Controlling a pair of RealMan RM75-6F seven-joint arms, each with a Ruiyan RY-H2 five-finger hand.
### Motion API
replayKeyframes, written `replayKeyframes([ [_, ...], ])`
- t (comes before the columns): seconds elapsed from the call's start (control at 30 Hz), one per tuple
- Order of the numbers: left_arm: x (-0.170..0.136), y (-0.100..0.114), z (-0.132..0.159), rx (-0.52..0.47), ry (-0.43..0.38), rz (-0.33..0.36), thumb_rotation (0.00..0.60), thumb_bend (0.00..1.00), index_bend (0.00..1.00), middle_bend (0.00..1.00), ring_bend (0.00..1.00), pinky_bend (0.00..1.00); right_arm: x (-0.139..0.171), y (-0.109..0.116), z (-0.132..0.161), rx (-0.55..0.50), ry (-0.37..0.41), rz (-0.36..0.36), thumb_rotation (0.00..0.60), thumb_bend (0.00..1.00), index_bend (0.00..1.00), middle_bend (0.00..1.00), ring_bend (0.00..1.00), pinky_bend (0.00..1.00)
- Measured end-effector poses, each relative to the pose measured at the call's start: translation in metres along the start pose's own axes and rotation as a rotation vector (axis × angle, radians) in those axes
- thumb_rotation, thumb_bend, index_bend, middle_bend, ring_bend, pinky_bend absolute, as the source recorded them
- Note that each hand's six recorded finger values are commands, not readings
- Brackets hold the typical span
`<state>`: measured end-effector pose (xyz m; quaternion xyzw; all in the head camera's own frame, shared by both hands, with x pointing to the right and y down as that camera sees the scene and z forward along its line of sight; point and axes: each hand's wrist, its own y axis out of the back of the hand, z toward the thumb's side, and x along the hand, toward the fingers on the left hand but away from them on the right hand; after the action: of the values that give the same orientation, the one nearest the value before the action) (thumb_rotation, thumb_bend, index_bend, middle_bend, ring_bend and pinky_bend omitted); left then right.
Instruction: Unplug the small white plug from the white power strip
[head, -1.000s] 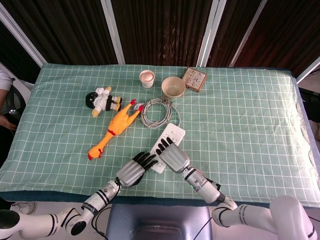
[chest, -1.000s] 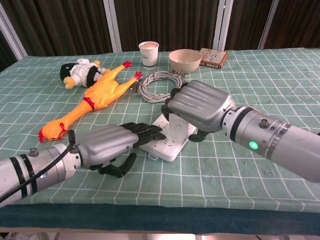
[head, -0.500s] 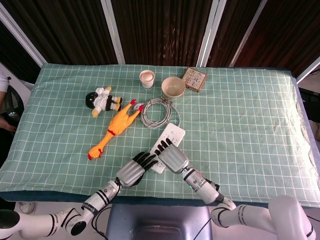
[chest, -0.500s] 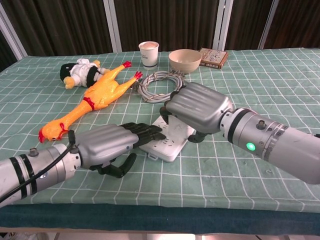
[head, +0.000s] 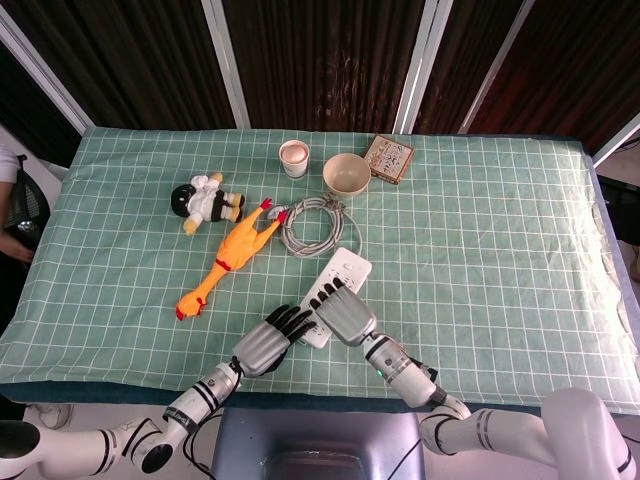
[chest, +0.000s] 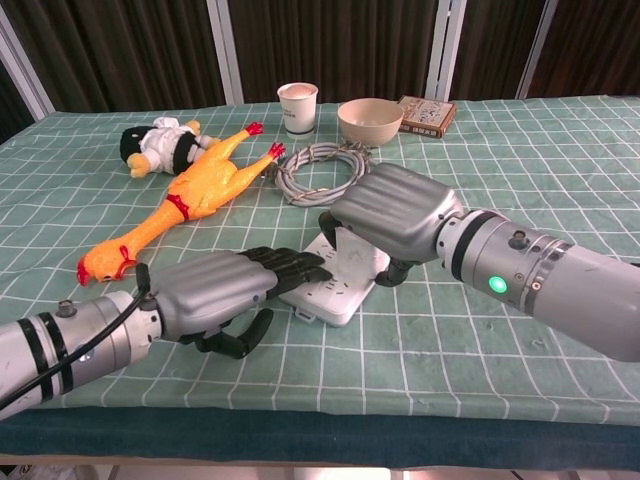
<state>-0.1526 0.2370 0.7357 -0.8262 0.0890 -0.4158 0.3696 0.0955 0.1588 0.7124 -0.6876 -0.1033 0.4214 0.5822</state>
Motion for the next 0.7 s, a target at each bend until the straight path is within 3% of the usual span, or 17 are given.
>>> replayKeyframes([
  [0.4, -0.001, -0.002, -0.003, 0.003, 0.012, 0.002, 0.6, 0.81, 0.0, 0.01, 0.01, 0.0, 0.009, -0.004, -0.003, -0.12, 0.003, 0.006, 0.6, 0.52, 0.8, 0.6, 0.44, 0.48],
  [0.7, 0.0, -0.005, 0.001, 0.014, 0.005, 0.003, 0.6, 0.81, 0.0, 0.01, 0.01, 0.0, 0.007, 0.002, -0.004, -0.116, -0.006, 0.019, 0.6, 0.53, 0.81, 0.61, 0.44, 0.48],
])
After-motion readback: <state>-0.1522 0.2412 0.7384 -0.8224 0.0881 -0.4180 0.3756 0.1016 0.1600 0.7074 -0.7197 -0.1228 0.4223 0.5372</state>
